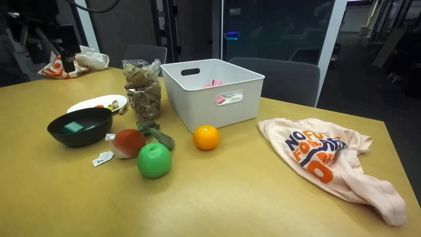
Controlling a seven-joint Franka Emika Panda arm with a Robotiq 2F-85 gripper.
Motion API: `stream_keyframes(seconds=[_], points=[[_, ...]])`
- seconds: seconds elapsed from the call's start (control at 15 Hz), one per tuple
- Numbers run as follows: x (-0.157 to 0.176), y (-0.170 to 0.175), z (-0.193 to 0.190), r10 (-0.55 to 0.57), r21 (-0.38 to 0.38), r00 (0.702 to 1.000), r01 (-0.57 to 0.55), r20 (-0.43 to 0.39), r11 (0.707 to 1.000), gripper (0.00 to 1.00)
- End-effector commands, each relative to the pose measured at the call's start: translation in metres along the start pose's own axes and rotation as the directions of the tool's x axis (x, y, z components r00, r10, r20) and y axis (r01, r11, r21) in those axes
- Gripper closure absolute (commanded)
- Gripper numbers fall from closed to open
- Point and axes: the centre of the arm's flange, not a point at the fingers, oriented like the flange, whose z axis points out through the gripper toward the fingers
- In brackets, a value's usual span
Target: Put the blocks on the plate, then put the toy fruits and vegetable in the bowl
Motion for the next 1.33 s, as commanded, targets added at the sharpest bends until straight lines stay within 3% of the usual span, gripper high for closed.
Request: stream_keyframes(seconds=[0.0,0.4,0.67,0.87,1.27], points=[[0.001,-0.001,-0.003,-0.001,0.001,1.0,0.001,-0.006,1.0,0.0],[0.002,-0.002,-0.006,-0.001,-0.003,1.0,0.001,-0.018,1.0,0.0],[0.006,0.0,0.016,-0.005,0.0,1.0,0.005,0.029,1.0,0.0],[0.01,-0.002,0.042,-0.022,0.01,0.999,0.021,0.043,1.0,0.0],[0.022,0.011,0.108,0.012,-0.1,1.0,-0.009,0.022,0.995,0.0]])
